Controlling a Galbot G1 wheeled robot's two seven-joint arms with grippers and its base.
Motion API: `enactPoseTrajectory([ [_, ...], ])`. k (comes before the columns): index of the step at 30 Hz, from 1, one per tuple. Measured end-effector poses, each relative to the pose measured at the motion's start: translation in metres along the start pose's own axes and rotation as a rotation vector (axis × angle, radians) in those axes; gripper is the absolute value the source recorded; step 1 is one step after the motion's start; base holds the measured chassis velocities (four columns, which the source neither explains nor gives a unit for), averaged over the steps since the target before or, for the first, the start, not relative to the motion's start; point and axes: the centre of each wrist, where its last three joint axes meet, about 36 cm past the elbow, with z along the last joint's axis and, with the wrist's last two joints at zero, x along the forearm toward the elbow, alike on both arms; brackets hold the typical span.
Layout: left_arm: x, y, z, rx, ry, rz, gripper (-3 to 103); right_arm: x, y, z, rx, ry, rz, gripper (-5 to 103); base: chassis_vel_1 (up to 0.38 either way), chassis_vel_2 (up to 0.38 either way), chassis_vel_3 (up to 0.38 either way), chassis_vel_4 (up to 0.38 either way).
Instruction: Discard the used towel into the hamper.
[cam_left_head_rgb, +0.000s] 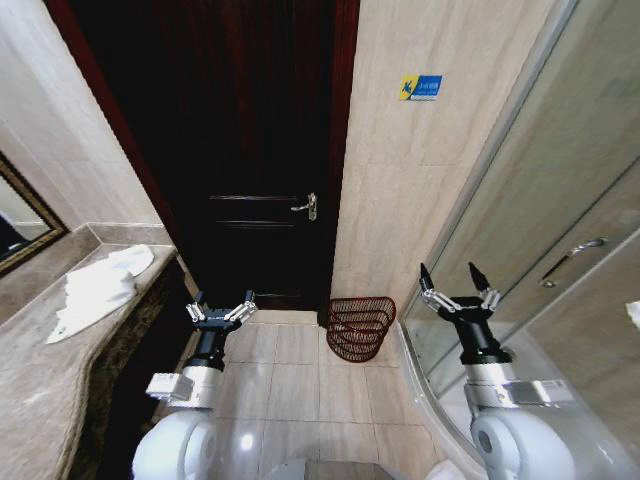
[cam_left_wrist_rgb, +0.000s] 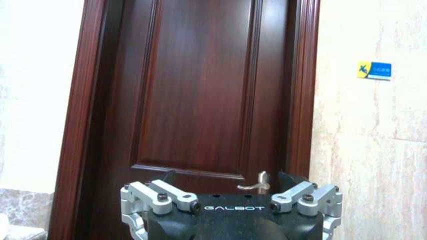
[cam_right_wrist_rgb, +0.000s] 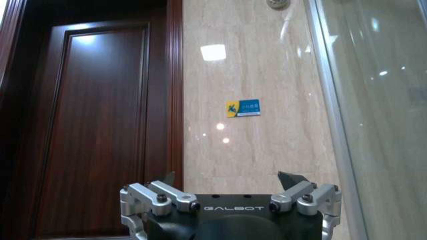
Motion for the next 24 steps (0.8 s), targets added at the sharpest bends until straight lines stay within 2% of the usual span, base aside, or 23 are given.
enactPoseTrajectory([
  [9, 0.0033, -0.0031, -0.0018, -0.011, 0.007, 0.005, 100, 0.0006, -0.0001, -0.0033, 0.006, 0.002, 0.014, 100, 0.029, 0.029, 0.028, 0.022],
  [24, 0.0026, -0.0064, 0.0007, -0.019, 0.015, 0.017, 100, -0.0008, 0.0009, -0.0040, 0.000, 0.002, 0.020, 100, 0.096, 0.085, 0.089, 0.096],
])
